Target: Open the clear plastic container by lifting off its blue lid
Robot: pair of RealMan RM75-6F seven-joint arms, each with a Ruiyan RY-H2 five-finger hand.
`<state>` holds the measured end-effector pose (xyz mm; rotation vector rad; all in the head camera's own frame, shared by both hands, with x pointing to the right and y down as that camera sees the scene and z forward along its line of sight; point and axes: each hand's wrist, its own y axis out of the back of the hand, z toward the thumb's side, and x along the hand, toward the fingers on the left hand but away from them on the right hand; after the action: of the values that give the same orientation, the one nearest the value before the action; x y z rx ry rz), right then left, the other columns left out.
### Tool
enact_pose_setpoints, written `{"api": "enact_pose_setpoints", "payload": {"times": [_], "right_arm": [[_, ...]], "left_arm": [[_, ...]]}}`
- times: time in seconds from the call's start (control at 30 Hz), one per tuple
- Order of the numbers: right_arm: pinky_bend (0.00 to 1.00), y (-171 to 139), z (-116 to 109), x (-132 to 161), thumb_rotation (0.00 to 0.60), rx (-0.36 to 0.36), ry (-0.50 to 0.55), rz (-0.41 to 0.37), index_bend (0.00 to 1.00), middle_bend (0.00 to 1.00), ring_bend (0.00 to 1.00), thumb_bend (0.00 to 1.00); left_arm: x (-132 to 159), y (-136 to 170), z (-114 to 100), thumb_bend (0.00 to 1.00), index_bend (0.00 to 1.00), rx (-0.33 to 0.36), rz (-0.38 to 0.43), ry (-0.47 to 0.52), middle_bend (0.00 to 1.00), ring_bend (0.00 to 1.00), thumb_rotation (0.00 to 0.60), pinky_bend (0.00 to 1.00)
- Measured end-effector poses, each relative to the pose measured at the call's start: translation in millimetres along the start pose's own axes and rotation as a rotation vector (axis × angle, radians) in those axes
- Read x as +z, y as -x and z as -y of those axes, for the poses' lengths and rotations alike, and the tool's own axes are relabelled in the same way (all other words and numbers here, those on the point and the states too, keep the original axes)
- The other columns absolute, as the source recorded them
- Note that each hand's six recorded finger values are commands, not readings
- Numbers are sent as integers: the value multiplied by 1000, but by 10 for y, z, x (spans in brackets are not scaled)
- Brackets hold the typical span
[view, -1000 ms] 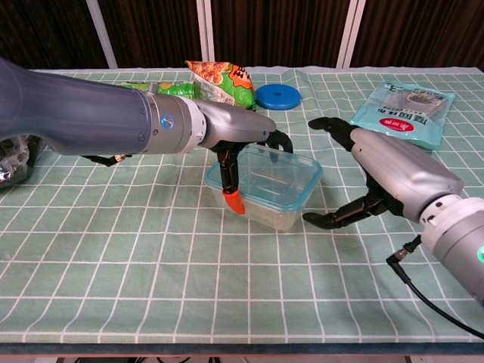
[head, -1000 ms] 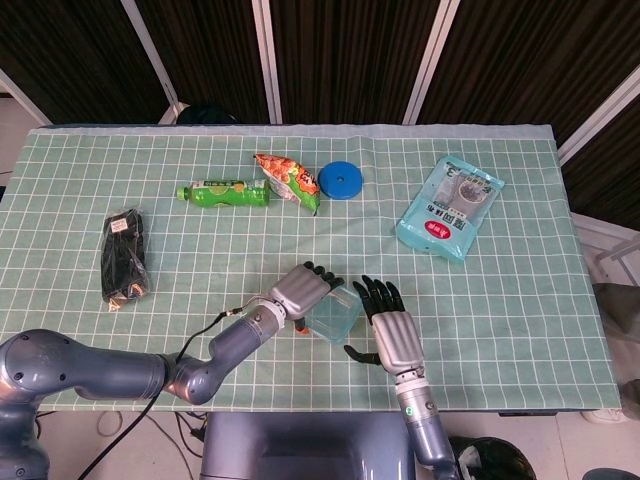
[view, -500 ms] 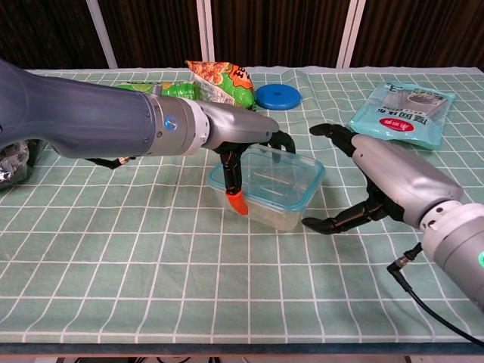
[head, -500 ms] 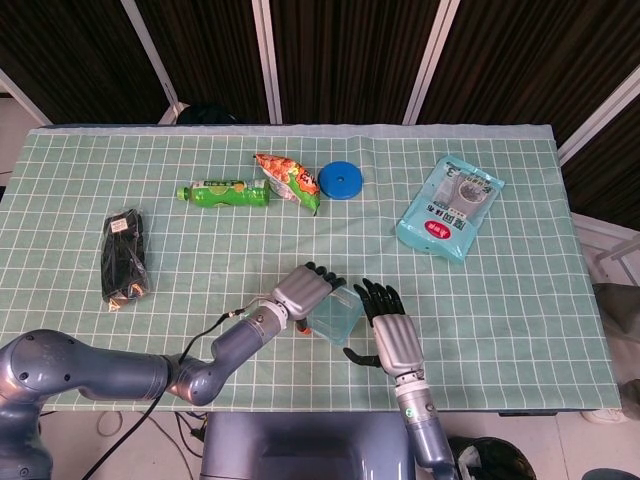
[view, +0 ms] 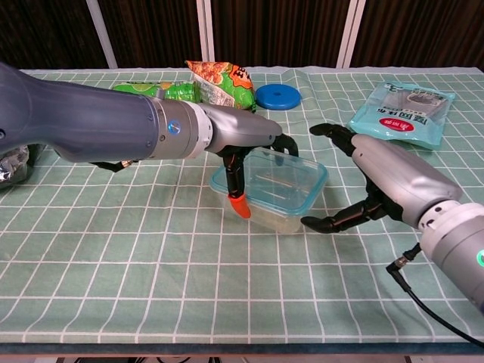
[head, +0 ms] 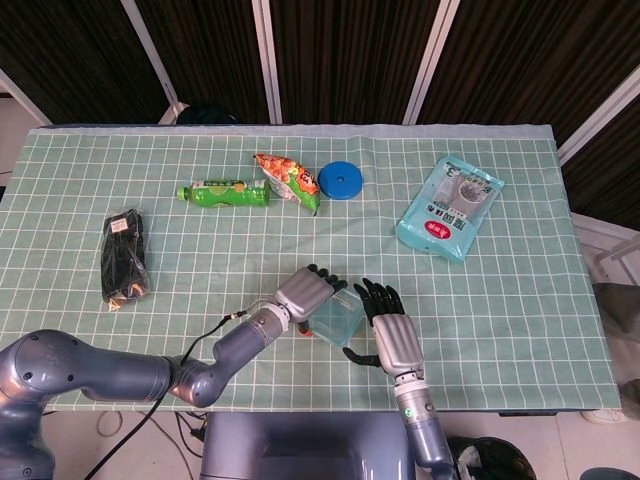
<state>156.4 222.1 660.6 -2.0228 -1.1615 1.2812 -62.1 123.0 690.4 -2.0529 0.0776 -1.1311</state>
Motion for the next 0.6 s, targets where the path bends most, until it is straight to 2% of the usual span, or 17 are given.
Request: {"api": "enact_pose_setpoints", "payload": {"times": [0.6], "right_arm": [[0, -14, 26, 2, 600, 12, 18, 9, 0, 0, 0, 277]], "left_arm": [[35, -21, -6, 92, 229, 10, -2, 2, 277, 271, 600, 414]]}}
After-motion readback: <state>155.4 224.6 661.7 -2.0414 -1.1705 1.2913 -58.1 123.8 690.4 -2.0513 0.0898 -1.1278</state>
